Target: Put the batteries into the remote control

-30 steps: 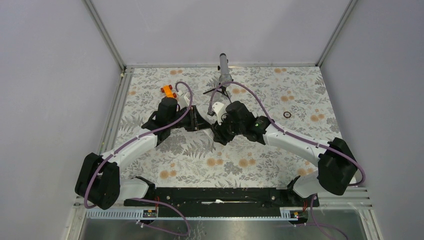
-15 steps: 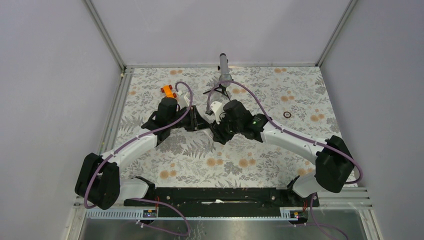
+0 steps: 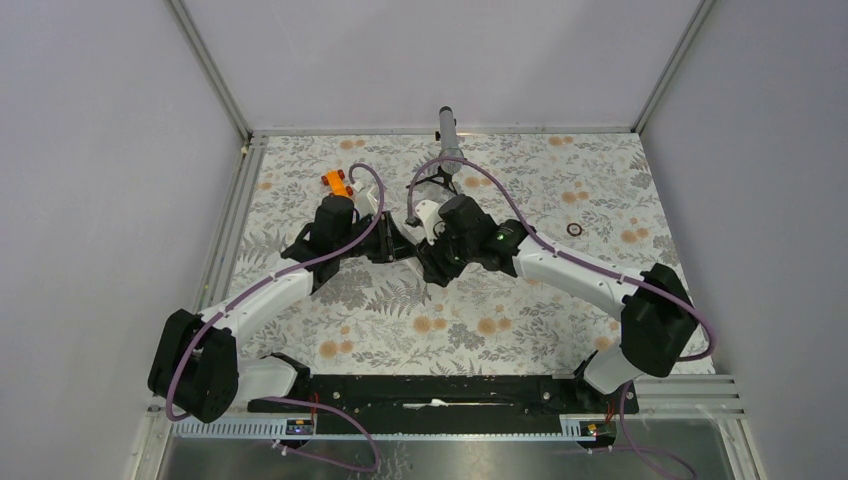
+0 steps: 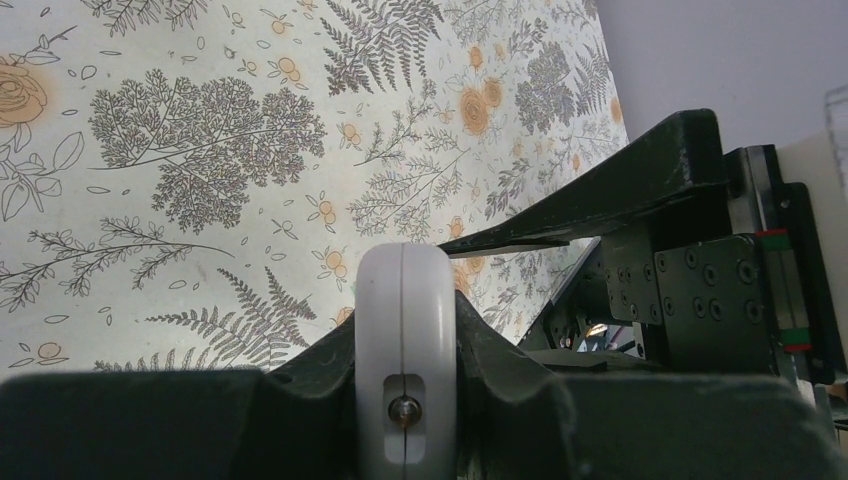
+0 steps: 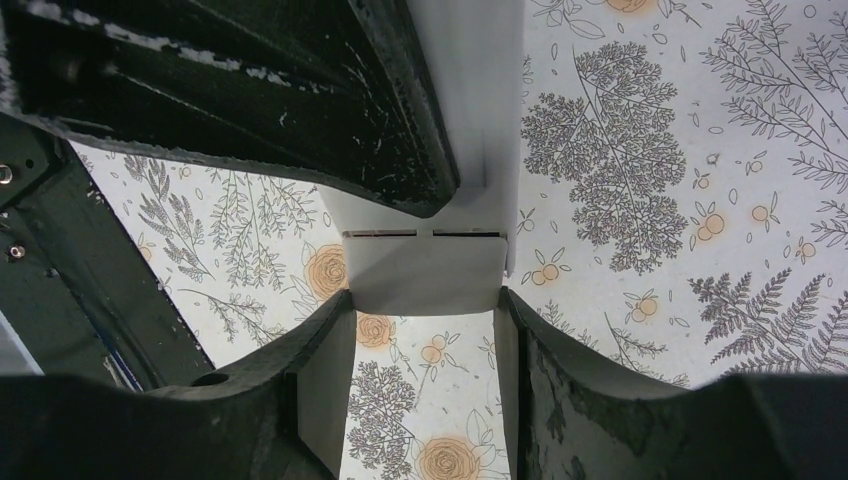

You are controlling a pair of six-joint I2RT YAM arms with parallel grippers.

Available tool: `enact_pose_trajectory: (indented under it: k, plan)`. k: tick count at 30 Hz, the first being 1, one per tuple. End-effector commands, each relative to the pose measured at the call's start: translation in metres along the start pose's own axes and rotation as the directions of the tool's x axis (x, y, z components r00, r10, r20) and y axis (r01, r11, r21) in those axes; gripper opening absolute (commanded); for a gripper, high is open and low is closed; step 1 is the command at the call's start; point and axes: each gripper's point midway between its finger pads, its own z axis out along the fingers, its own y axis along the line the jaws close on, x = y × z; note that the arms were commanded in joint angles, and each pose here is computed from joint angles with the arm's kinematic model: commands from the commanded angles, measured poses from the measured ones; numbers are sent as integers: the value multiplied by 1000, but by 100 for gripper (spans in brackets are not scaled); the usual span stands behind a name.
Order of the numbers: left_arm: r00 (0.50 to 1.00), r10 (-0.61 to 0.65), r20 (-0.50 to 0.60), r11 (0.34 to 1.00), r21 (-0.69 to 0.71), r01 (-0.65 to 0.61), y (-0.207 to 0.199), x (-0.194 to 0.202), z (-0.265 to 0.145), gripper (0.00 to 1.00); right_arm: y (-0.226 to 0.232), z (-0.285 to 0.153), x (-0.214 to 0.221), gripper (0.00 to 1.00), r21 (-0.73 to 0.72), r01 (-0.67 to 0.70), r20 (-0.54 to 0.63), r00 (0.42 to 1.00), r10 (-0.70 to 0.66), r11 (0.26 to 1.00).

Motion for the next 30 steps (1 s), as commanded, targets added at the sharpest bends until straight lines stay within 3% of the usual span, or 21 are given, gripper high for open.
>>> enact_pose_trajectory:
  k: [1, 22, 30]
  plan:
    - [996, 74, 45, 988, 133, -80, -43, -18, -9, 0, -5, 2, -15, 39, 34, 9, 20, 1000, -10, 999]
    - [990, 9, -144, 977, 212, 22, -55, 10, -6, 0, -28, 6, -44, 41, 172, -49, 119, 992, 28, 984]
    - [989, -10, -146, 979, 201, 40, -53, 10, -5, 0, -24, 6, -49, 42, 152, -72, 141, 989, 50, 986]
